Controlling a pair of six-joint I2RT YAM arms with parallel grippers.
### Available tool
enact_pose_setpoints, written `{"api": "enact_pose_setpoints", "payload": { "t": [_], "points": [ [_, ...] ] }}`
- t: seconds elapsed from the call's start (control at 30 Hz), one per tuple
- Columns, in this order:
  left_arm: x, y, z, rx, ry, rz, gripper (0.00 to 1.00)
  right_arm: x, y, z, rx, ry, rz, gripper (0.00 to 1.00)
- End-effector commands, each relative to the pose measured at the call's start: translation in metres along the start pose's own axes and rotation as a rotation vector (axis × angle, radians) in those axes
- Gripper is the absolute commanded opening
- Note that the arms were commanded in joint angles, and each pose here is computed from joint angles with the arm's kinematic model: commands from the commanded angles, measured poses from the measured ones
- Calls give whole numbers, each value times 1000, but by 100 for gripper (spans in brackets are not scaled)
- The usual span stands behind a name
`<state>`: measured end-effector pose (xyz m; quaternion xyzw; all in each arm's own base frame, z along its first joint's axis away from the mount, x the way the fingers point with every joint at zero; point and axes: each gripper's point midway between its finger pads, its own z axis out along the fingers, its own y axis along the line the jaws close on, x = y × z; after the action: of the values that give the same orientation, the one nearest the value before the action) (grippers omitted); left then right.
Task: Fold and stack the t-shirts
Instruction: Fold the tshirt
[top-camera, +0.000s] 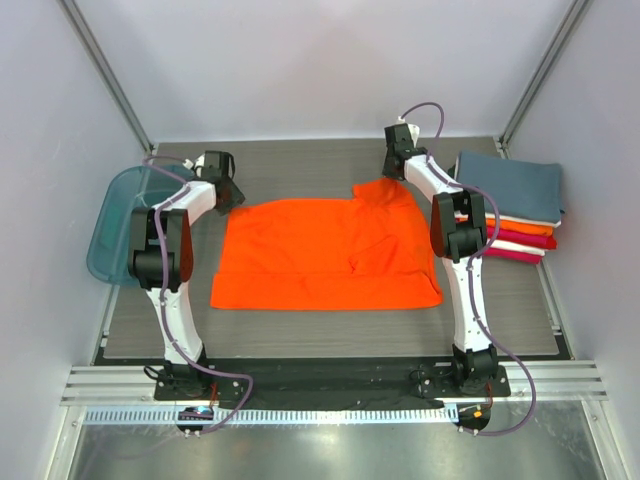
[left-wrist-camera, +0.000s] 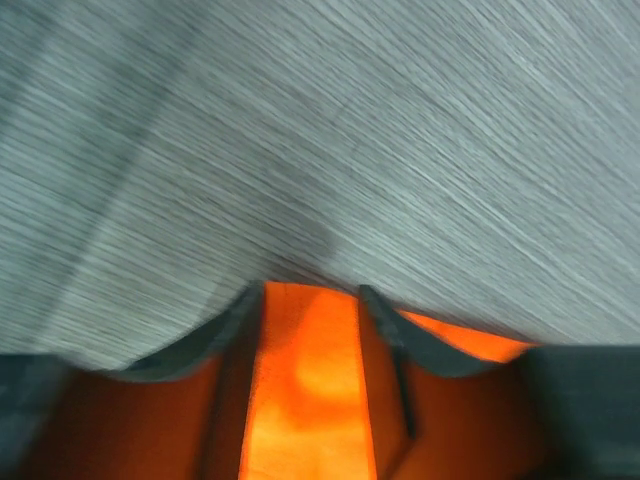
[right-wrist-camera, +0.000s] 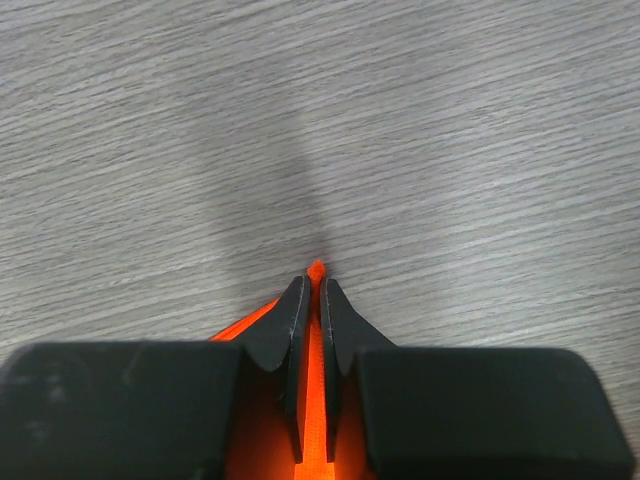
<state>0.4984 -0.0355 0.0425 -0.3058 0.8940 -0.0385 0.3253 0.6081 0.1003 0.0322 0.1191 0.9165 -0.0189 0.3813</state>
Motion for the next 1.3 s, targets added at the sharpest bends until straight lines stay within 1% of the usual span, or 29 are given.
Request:
{"api": "enact_pose_setpoints", "payload": {
  "t": [0.0,0.03,0.07,0.2,0.33,0.37,0.4,0.43,0.47,0.5,0.53,0.6,0.63,0.67,0.73,0.77,0.9,1.13,1.2,1.23,1.27],
  "points": [
    [4,-9,0,46,34,-31,39,-1,0,4,8,-2,11,11],
    [5,-8,3,45,35,-35,33,0,-1,4,10,0,10,11],
    [4,-11,3,54,33,-32,23,-1,0,4,8,-2,14,11],
    [-5,-16,4,68,9,-11,0,-1,-2,4,5,2,27,9],
    [-20,-11,-6,46,-64,-5,0,-6,-8,2,1,1,55,5],
    [-26,-8,-10,33,-99,-10,0,-9,-11,1,3,-4,64,4],
    [-39,-14,-19,63,-153,-22,0,-9,-13,0,5,-3,69,3],
    [-33,-6,-21,56,-158,-24,0,-16,-13,-5,2,-20,78,2],
    [-34,-5,-24,61,-182,-31,0,-17,-14,-6,1,-23,81,2],
    [-51,-15,-38,116,-255,-53,0,-14,-17,-6,3,-19,84,2],
    [-37,-4,-34,105,-249,-52,0,-16,-17,-7,0,-28,91,2],
    [-44,-11,-43,160,-313,-63,0,-17,-18,-10,-4,-31,99,1],
    [-41,-7,-45,164,-320,-59,0,-16,-18,-10,-6,-30,102,1],
    [-39,-9,-47,172,-323,-54,3,-15,-19,-11,-5,-29,102,1],
    [-40,-11,-49,189,-341,-47,5,-13,-22,-10,-3,-24,108,1],
    [-36,-9,-49,188,-336,-43,5,-12,-22,-10,-3,-24,112,1],
    [-44,-17,-56,242,-400,-40,4,-9,-27,-9,-4,-15,121,1],
    [-59,-44,-71,334,-488,18,1,-9,-30,-8,-13,-13,135,1],
    [-66,-46,-80,338,-538,10,2,-7,-31,-7,-13,-11,135,1],
    [-64,-36,-78,297,-552,-6,12,-7,-31,-7,-13,-11,137,1],
    [-65,-35,-79,289,-560,-13,21,-8,-31,-7,-14,-12,138,1]
  ]
}}
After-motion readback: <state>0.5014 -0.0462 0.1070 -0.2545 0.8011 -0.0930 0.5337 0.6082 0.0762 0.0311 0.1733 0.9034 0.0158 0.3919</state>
